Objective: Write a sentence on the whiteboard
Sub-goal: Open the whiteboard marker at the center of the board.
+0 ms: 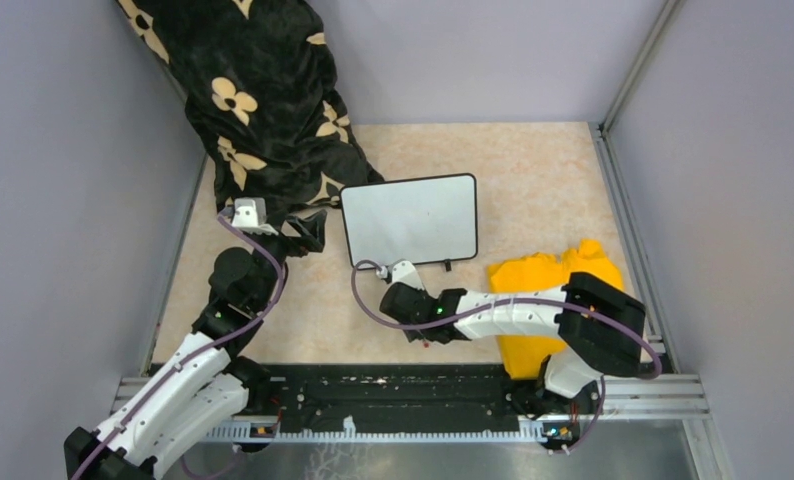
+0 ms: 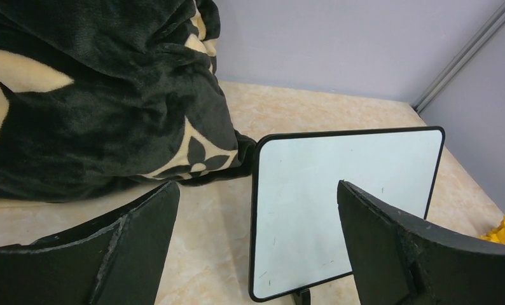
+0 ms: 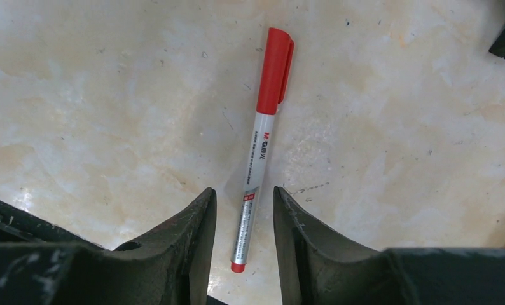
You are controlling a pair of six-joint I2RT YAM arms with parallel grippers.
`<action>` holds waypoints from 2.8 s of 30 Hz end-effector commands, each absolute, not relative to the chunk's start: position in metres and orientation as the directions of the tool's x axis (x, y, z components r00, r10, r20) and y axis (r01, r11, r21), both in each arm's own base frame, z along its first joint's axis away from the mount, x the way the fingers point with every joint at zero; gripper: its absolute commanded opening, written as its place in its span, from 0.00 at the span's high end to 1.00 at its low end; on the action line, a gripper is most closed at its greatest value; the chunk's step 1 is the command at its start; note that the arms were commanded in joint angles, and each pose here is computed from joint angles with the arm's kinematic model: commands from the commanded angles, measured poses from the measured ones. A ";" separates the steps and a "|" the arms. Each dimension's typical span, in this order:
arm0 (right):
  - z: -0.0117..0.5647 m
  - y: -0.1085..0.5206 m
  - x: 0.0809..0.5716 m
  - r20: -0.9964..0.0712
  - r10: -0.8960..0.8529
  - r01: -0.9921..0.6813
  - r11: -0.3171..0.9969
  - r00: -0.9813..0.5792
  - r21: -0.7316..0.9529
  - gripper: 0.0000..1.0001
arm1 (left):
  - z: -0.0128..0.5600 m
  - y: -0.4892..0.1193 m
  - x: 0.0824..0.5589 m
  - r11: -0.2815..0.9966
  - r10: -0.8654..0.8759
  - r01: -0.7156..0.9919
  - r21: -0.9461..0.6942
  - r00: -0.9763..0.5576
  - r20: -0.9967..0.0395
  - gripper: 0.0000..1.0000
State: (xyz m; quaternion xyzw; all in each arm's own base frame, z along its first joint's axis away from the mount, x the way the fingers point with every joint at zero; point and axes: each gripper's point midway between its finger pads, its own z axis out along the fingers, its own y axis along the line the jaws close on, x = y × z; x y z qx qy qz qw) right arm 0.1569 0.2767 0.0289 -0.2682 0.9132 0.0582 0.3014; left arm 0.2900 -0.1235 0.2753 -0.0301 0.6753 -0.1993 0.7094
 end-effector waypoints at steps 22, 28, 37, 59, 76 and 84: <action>0.013 0.287 0.172 -0.527 -0.430 -0.514 0.858 -0.733 0.016 0.74 | 0.308 -0.129 0.286 0.896 -0.362 0.302 -0.327 0.068 -0.930 0.01; 0.002 0.275 0.167 -0.497 -0.432 -0.504 0.864 -0.753 0.012 0.82 | 0.308 -0.129 0.286 0.895 -0.362 0.303 -0.326 0.068 -0.930 0.01; 0.022 0.278 0.172 -0.568 -0.418 -0.531 0.846 -0.709 0.040 1.00 | 0.307 -0.134 0.286 0.890 -0.360 0.322 -0.323 0.061 -0.931 0.01; 0.189 0.256 0.184 -0.934 0.062 -0.587 0.763 -0.351 0.271 1.00 | 0.267 -0.206 0.304 0.717 -0.511 0.353 -0.601 -0.318 -0.798 0.01; 0.248 0.276 0.175 -0.897 0.365 -0.692 0.580 -0.251 0.430 1.00 | 0.300 -0.279 0.200 0.225 -0.280 0.876 -0.426 -0.361 -0.890 0.01; 0.259 0.290 0.171 -0.908 0.339 -0.737 0.542 -0.246 0.403 1.00 | 0.295 -0.292 0.178 0.073 -0.188 0.897 -0.436 -0.417 -0.889 0.01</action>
